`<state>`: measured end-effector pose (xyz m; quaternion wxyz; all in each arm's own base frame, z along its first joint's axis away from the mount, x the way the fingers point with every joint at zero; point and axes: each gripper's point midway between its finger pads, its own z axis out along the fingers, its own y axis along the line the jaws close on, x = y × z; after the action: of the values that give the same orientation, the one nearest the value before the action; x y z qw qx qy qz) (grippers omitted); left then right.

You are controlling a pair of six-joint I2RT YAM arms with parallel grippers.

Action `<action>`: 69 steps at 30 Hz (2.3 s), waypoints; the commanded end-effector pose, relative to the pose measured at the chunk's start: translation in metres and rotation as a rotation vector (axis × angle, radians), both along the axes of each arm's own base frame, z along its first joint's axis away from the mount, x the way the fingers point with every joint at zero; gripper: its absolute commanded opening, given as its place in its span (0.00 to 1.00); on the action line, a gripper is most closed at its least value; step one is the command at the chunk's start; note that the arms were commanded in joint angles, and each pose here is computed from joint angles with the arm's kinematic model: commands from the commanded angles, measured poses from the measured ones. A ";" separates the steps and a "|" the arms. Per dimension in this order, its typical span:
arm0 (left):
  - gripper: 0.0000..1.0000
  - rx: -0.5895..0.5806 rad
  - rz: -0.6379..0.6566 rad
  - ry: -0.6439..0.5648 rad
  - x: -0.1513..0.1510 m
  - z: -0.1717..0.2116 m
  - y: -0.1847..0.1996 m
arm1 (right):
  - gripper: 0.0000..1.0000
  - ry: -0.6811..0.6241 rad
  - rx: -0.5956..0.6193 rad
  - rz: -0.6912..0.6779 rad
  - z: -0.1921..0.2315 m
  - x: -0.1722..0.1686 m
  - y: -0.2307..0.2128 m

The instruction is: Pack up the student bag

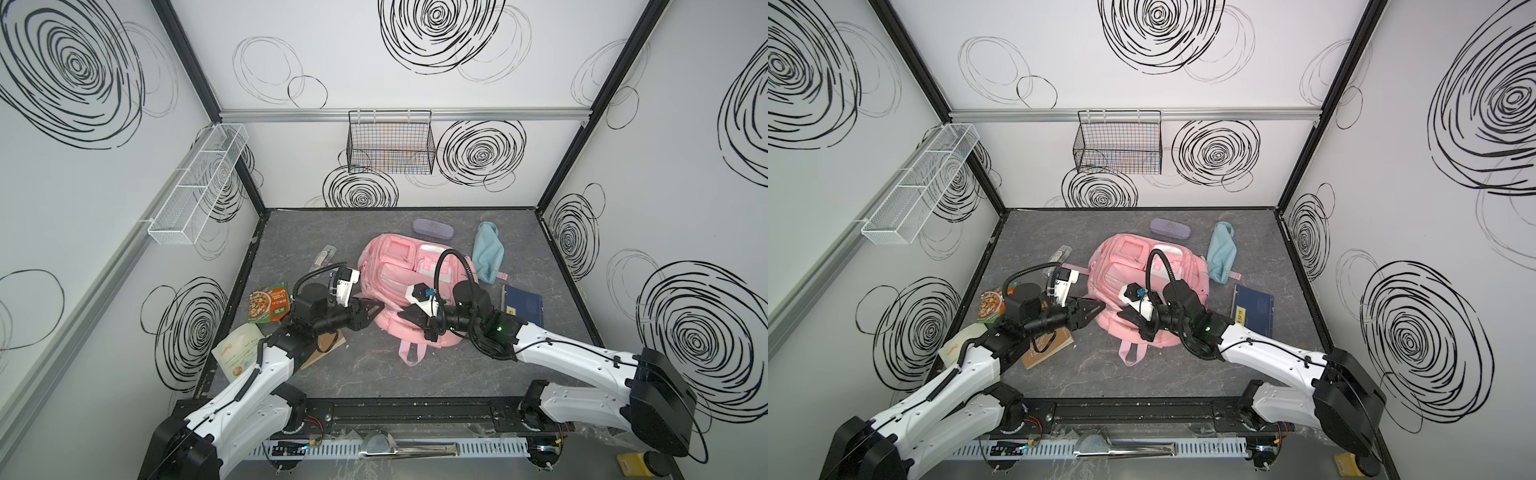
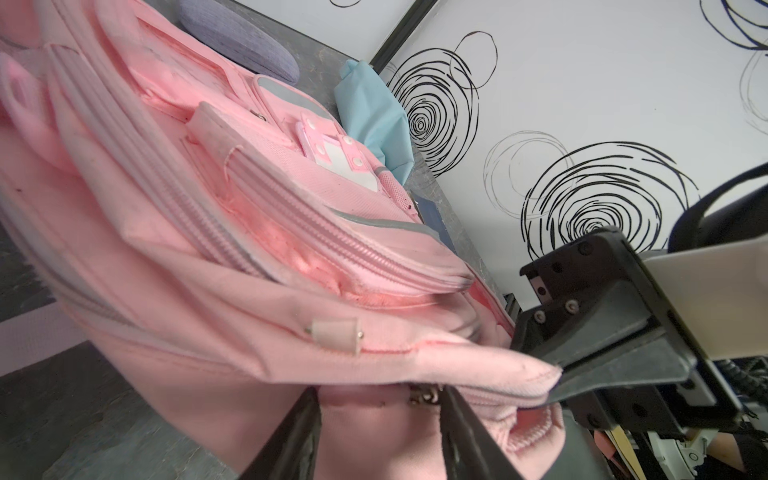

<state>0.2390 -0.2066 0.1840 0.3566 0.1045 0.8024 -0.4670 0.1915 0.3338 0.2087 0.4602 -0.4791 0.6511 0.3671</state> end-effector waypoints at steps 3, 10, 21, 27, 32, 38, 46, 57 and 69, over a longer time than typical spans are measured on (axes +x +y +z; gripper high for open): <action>0.44 -0.021 -0.016 -0.087 0.006 0.023 -0.005 | 0.00 -0.132 0.185 0.075 0.062 -0.010 0.005; 0.55 -0.016 0.005 -0.075 0.010 0.020 -0.002 | 0.00 -0.125 0.192 0.090 0.063 -0.012 0.004; 0.62 -0.025 -0.031 -0.065 0.012 0.020 -0.009 | 0.00 -0.122 0.226 0.132 0.073 -0.017 0.004; 0.49 -0.083 -0.096 -0.084 0.000 0.031 -0.016 | 0.00 -0.111 0.237 0.132 0.073 -0.016 0.001; 0.40 -0.115 -0.131 -0.109 -0.011 0.039 -0.020 | 0.00 -0.110 0.249 0.126 0.075 -0.014 -0.002; 0.30 -0.109 -0.095 -0.113 -0.008 0.040 -0.015 | 0.00 -0.111 0.251 0.123 0.076 -0.013 -0.003; 0.22 -0.150 -0.087 -0.119 -0.006 0.050 -0.014 | 0.00 -0.105 0.244 0.115 0.073 -0.012 -0.004; 0.00 -0.189 -0.063 -0.132 -0.004 0.066 -0.011 | 0.00 -0.104 0.240 0.109 0.071 -0.011 -0.005; 0.00 0.221 0.447 0.166 0.046 -0.031 0.085 | 0.00 -0.126 0.252 0.083 0.079 -0.010 -0.011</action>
<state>0.2720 -0.1677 0.1959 0.3810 0.0028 0.8296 -0.4081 0.1990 0.3219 0.2334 0.4829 -0.4522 0.6319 0.4037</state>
